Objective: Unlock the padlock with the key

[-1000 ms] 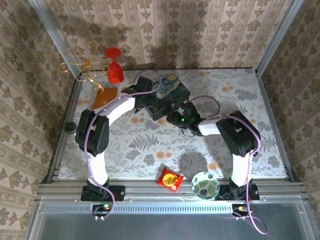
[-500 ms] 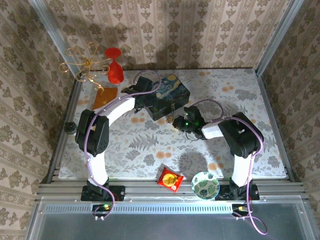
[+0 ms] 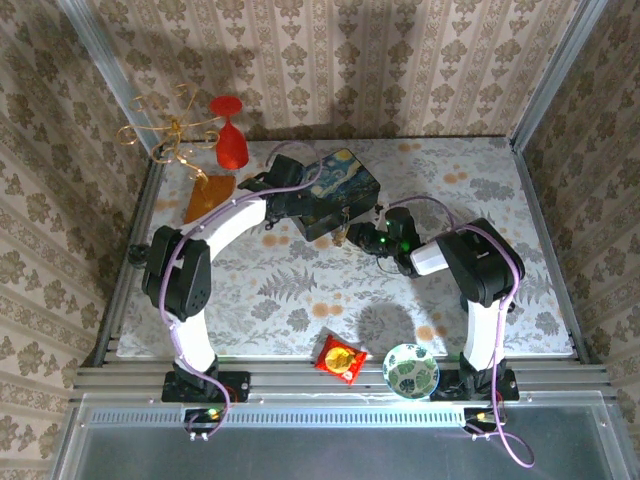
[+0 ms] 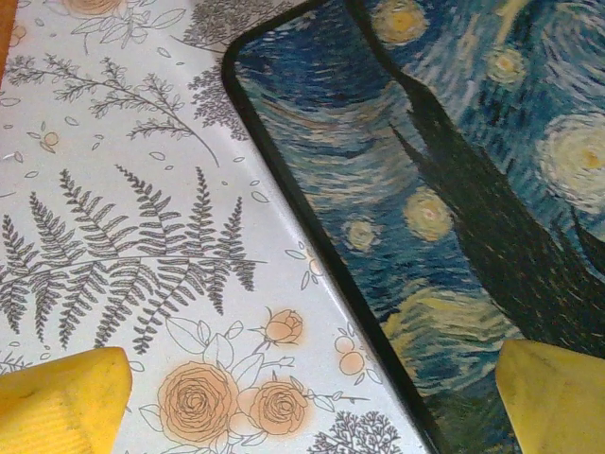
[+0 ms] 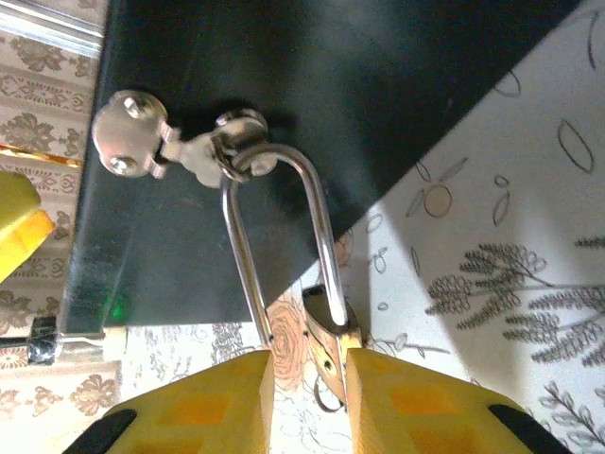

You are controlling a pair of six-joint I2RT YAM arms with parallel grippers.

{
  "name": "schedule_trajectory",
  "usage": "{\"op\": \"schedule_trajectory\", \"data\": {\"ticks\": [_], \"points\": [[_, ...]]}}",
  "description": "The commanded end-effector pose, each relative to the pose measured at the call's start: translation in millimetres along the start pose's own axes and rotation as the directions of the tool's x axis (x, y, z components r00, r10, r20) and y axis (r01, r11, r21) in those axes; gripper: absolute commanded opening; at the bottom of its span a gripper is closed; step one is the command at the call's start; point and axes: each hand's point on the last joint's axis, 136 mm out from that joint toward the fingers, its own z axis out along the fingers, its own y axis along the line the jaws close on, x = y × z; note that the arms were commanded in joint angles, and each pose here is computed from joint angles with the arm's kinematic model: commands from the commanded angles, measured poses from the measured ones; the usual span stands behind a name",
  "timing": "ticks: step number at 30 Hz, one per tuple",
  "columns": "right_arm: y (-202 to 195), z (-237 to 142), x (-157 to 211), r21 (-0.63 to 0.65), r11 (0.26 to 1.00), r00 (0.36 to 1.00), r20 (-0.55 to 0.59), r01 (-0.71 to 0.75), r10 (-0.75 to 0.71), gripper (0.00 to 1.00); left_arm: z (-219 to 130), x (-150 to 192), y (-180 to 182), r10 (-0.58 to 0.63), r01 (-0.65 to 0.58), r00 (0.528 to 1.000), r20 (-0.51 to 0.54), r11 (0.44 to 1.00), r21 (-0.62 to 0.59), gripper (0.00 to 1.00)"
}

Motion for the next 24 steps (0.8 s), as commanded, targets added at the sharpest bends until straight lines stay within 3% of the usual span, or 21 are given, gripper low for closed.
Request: {"op": "schedule_trajectory", "data": {"ticks": [1,13,24], "points": [[-2,8,-10,0.018,1.0,1.0,0.014,0.004,-0.005,0.28,-5,-4,-5,0.055,-0.055,0.998,0.003,0.998,-0.002,1.0],[-10,13,-20,0.031,0.999,0.999,0.044,-0.032,0.031,0.23,9,-6,-21,0.156,-0.156,0.988,-0.022,0.987,-0.028,1.0],[-6,-9,-15,0.011,0.999,0.997,0.067,-0.031,0.03,0.27,17,-3,-20,0.168,-0.171,0.984,-0.05,0.984,-0.05,1.0]]}}
